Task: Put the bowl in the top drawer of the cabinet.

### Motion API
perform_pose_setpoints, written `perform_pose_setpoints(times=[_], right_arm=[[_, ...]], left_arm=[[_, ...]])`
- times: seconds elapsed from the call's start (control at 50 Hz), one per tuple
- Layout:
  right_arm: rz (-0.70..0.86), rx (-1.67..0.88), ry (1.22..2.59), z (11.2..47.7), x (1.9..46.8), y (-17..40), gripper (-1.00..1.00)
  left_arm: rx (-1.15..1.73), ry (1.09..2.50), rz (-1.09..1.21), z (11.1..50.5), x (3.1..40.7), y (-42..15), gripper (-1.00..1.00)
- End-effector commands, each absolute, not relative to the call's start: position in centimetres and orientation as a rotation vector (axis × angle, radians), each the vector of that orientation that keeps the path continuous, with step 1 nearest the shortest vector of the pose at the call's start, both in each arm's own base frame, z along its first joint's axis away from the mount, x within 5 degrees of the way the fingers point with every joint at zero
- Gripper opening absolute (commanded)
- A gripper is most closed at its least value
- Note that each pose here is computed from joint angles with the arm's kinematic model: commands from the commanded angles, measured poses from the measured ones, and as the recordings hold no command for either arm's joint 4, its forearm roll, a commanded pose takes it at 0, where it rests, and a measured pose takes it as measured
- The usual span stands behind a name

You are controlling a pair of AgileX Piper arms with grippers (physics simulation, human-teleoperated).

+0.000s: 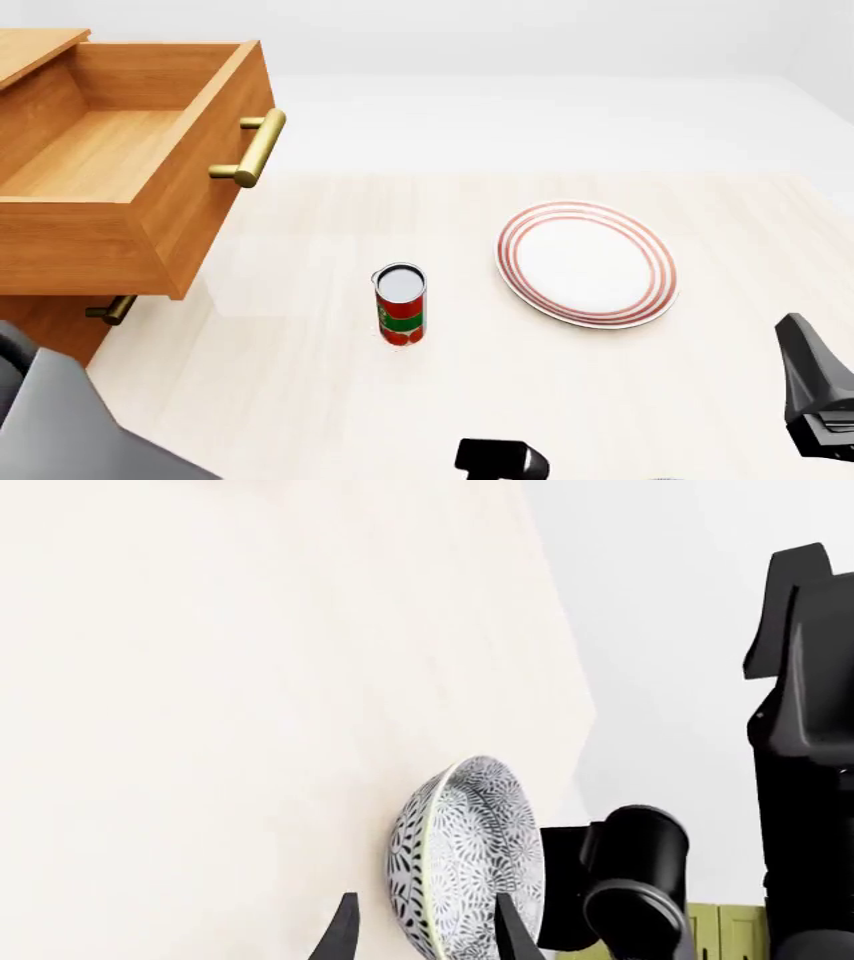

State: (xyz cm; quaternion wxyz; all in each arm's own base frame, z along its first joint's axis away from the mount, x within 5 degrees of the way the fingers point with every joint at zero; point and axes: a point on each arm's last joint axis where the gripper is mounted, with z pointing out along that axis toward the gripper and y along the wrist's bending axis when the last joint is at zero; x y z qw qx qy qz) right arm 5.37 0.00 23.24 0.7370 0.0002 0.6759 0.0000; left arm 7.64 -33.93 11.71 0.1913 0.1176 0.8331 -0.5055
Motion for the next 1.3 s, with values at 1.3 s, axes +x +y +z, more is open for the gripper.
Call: perform_pose_setpoints(times=[1.3], right_arm=[[0.0, 0.0, 1.484, 23.2, 5.4, 0.0, 1.0]], left_arm=[[0.341, 2.37, -1.428, 9.8, 6.9, -35.3, 1.0]])
